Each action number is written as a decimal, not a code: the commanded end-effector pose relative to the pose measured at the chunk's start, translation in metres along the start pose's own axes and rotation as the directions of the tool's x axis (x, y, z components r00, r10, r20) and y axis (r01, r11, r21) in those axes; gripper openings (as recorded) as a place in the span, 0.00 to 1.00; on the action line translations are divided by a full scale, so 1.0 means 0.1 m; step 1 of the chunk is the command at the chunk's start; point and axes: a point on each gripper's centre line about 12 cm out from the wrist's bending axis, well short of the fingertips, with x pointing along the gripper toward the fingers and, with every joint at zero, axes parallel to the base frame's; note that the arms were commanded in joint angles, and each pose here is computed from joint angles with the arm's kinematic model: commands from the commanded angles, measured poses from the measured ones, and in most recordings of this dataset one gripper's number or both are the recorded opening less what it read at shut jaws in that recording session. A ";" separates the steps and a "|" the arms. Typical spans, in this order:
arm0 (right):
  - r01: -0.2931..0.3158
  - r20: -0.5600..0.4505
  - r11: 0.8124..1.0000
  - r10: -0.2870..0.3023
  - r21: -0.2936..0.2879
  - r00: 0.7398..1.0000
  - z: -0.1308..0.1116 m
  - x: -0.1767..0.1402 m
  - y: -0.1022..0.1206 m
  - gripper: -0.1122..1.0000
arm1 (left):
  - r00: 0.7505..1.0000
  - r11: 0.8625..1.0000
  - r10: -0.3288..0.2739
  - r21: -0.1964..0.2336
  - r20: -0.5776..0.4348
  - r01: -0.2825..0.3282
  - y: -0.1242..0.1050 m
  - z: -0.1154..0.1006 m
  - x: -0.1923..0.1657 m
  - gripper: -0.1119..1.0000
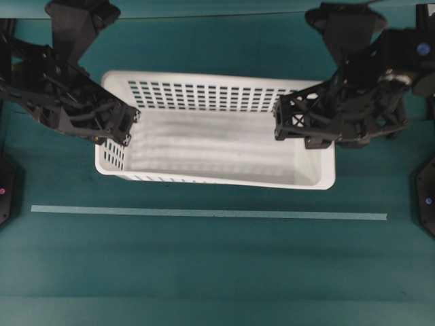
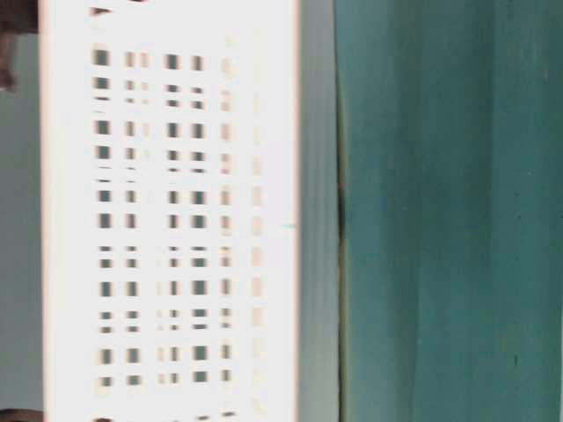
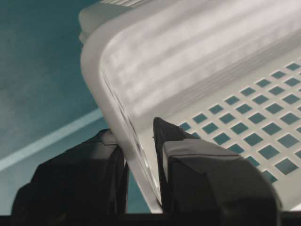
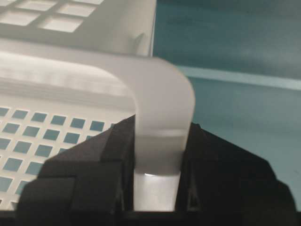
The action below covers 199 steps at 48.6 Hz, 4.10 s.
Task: Lift the white basket with both hands.
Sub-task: 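Lower the basket back onto the table with both grippers, then open both grippers to release the basket rims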
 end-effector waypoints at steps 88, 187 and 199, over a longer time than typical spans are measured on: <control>0.023 -0.036 0.999 -0.025 -0.046 0.999 -0.13 1.31 -0.18 0.26 | 0.997 0.994 0.063 -0.083 -0.046 -0.067 0.38 -0.31 1.29 0.19; -0.148 -0.008 0.976 0.149 -0.162 0.989 0.06 1.43 -0.12 0.29 | 0.999 0.993 -0.046 -0.108 0.002 0.046 0.32 -0.39 1.46 0.24; -0.143 -0.011 0.977 0.143 -0.158 0.990 0.05 1.43 -0.12 0.81 | 0.998 0.993 -0.058 -0.106 0.009 0.059 0.31 -0.38 1.46 0.82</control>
